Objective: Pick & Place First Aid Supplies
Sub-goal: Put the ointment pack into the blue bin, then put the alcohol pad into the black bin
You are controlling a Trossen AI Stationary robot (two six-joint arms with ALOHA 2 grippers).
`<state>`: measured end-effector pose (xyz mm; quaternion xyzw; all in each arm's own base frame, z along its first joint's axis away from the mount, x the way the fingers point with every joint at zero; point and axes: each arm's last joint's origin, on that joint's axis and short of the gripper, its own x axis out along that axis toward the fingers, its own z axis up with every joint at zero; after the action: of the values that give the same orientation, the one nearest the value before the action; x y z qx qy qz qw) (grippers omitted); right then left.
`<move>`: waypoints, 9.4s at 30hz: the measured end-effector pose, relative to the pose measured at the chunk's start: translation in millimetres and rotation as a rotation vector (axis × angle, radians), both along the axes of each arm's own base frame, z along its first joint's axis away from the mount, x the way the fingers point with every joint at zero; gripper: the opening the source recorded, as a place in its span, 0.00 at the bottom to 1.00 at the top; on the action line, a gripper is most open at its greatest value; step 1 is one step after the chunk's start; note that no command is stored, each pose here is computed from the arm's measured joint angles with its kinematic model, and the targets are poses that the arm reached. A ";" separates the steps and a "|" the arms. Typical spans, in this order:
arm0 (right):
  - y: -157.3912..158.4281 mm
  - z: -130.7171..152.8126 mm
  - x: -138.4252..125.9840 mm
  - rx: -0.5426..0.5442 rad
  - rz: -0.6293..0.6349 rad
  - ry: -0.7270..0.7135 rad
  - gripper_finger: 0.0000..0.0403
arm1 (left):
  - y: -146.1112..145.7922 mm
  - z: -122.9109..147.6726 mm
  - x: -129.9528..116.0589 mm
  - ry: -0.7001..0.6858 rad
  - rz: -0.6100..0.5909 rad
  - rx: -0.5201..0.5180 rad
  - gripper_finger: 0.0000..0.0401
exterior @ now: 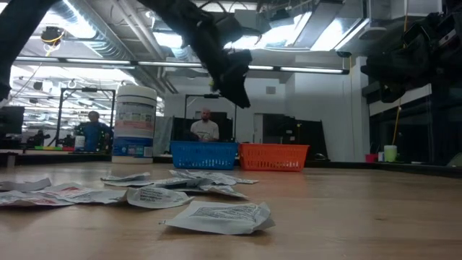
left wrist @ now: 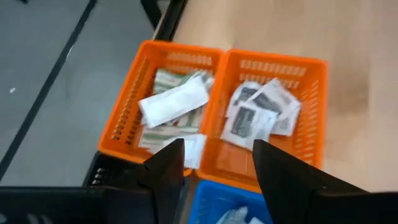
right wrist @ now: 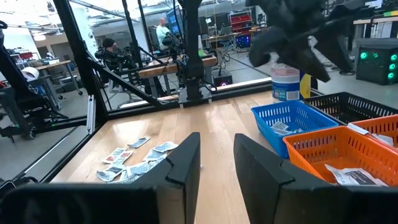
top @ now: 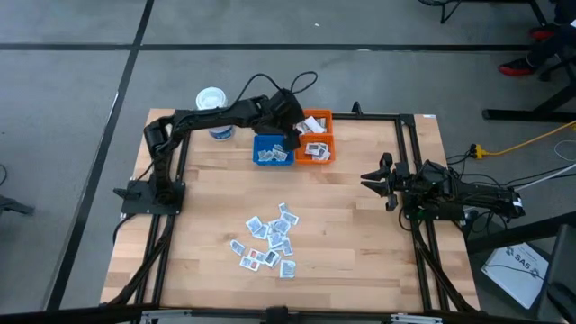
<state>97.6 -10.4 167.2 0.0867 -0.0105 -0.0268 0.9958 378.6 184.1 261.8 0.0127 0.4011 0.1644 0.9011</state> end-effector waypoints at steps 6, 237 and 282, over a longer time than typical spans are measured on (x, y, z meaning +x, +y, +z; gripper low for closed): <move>0.0 -0.1 0.0 0.000 0.000 0.000 0.25 | -38.5 3.0 13.4 0.005 -0.101 -0.007 0.46; 0.0 -0.1 0.0 0.000 0.000 0.000 0.25 | -32.0 -46.6 -79.6 -0.086 0.053 -0.087 0.49; 0.0 -0.1 0.0 0.000 0.000 0.000 0.25 | -328.1 -29.8 -100.1 0.255 -0.370 -0.012 0.42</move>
<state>97.6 -10.4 167.1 0.0868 -0.0103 -0.0269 0.9958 278.5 -144.0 232.0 0.1015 0.5036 -0.0090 0.8579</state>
